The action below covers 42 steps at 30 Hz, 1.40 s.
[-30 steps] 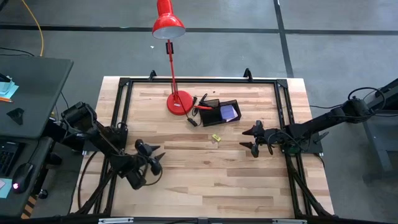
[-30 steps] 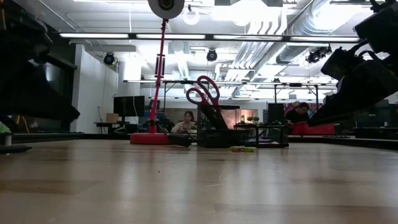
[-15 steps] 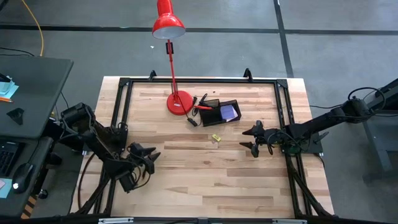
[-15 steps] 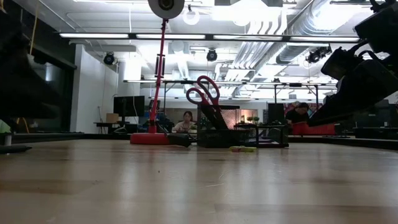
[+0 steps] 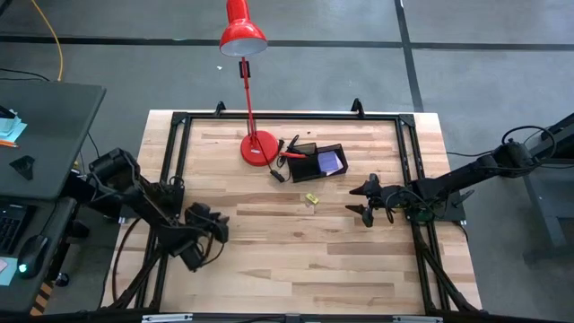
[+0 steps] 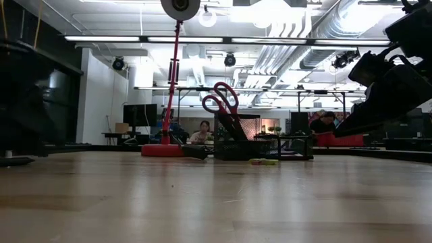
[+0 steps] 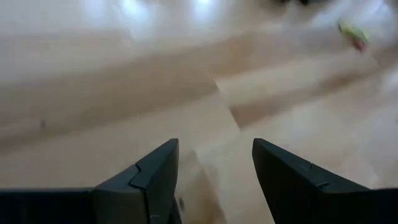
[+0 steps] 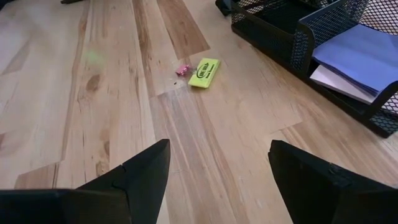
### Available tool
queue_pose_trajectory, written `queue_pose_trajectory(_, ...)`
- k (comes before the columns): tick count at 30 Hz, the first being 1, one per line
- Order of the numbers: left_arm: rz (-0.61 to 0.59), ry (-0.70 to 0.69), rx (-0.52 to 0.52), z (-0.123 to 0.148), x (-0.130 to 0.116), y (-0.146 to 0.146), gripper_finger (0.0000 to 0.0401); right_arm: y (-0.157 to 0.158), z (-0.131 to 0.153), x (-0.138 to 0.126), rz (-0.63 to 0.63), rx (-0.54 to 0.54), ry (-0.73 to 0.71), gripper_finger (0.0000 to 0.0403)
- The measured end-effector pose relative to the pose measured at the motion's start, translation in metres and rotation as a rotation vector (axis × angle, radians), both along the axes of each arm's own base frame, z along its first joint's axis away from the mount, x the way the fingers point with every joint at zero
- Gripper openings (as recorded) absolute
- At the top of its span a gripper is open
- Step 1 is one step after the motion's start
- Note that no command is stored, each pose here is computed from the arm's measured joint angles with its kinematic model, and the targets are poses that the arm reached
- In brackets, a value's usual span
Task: Pick and place office supplies into organizer
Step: Put the black pen into the black desk organizer
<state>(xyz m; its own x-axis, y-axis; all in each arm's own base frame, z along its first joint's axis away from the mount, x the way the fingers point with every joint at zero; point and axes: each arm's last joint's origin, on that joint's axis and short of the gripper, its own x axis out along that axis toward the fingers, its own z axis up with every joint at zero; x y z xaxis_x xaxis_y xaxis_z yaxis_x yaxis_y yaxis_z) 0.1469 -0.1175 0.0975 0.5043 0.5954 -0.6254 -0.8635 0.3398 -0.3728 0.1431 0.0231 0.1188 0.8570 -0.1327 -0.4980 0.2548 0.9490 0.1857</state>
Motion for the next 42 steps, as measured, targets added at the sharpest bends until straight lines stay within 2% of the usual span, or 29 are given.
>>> queue_pose_trajectory(4,0.056,0.019,0.04,0.009,0.004,-0.003,0.0195,0.0,0.0,0.0,-0.001,0.0,0.0,0.0261)
queue_pose_trajectory(10,0.166,0.147,0.127,0.022,0.022,-0.022,0.0195,0.0,-0.001,0.0,-0.001,-0.002,0.009,0.0261)
queue_pose_trajectory(14,0.367,0.186,0.135,0.025,0.032,-0.034,0.0195,0.0,-0.001,0.0,-0.001,-0.003,0.012,0.0261)
queue_pose_trajectory(16,0.414,0.193,0.131,0.024,0.037,-0.041,0.0195,0.0,-0.001,0.0,-0.001,-0.003,0.012,0.0261)
queue_pose_trajectory(25,0.351,0.101,0.161,0.032,0.049,-0.052,0.0195,0.0,-0.001,-0.001,-0.001,-0.004,0.015,0.0261)
queue_pose_trajectory(31,0.358,0.085,0.129,0.029,0.051,-0.053,0.0195,0.0,-0.001,-0.001,-0.001,-0.004,0.016,0.0261)
queue_pose_trajectory(35,0.384,0.134,0.12,0.016,0.055,-0.061,0.0195,0.0,-0.001,-0.001,-0.001,-0.004,0.016,0.0261)
queue_pose_trajectory(39,0.407,0.192,0.207,0.01,0.062,-0.071,0.0195,0.0,-0.002,-0.001,-0.001,-0.004,0.019,0.0261)
queue_pose_trajectory(42,0.465,0.208,0.226,0.009,0.068,-0.081,0.0195,0.0,-0.002,-0.001,-0.001,-0.005,0.023,0.0261)
